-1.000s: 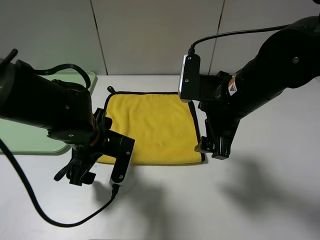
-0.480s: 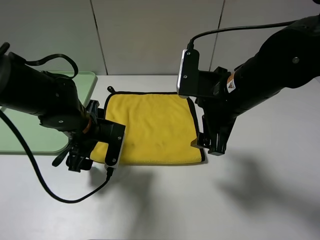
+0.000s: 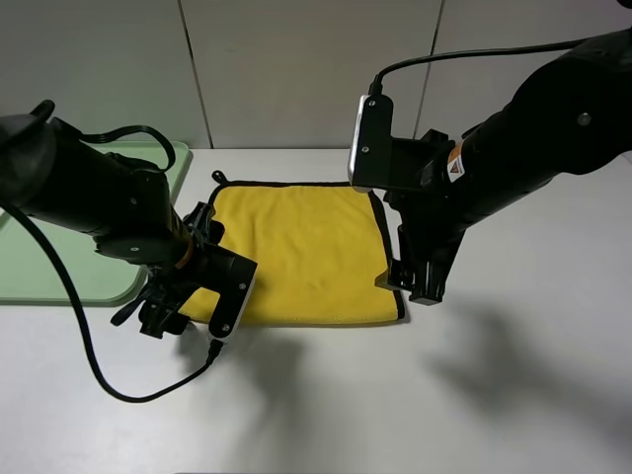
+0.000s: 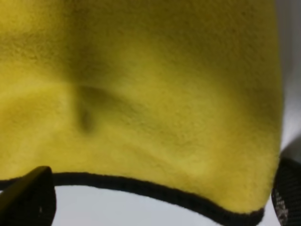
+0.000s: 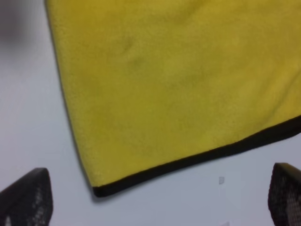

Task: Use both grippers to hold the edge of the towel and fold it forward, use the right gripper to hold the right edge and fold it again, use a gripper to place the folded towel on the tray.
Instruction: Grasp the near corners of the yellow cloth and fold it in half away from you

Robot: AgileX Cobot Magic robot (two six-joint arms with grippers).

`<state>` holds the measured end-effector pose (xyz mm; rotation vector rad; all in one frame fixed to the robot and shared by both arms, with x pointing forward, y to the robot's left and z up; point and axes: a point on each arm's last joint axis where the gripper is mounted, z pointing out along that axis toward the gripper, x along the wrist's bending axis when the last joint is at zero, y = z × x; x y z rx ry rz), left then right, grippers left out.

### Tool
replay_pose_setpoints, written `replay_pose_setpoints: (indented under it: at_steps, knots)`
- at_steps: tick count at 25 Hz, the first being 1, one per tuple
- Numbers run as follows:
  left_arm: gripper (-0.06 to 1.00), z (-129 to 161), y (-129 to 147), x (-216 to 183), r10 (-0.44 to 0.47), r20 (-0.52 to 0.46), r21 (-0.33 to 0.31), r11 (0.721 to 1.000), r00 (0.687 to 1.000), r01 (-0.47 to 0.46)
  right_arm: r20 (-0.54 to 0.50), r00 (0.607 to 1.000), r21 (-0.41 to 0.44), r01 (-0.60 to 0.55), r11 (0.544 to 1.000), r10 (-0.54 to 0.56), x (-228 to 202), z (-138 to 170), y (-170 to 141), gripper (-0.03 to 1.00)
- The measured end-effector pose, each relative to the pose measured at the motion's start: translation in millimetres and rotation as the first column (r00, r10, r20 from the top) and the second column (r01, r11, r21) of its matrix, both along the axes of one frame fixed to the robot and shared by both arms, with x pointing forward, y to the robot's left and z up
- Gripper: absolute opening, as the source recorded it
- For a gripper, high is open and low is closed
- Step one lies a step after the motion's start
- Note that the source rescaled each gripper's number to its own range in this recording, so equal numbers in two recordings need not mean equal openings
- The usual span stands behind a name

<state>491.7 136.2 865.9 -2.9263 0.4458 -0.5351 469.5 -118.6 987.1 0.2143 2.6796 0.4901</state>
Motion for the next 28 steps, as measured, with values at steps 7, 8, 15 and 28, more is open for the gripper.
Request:
replay_pose_setpoints:
  at_steps: [7, 8, 15, 28]
  knots:
    - [0.91, 1, 0, 1, -0.009, 0.006, 0.004, 1.000, 1.000, 0.009, -0.058, 0.998, -0.044, -0.001, 0.999, -0.002, 5, -24, 4, 1.00]
    - [0.91, 1, 0, 1, -0.009, 0.006, 0.004, 1.000, 1.000, 0.009, -0.074, 0.997, -0.057, -0.002, 0.998, -0.002, 6, -30, 5, 1.00]
    - [0.90, 1, 0, 1, -0.010, 0.006, 0.004, 1.000, 1.000, 0.010, -0.121, 0.992, -0.126, -0.035, 0.991, 0.019, 15, -71, 11, 1.00]
    - [0.88, 0, 0, 1, -0.012, 0.005, 0.006, 1.000, 1.000, 0.012, -0.124, 0.992, -0.168, -0.034, 0.985, 0.013, 29, -102, 4, 1.00]
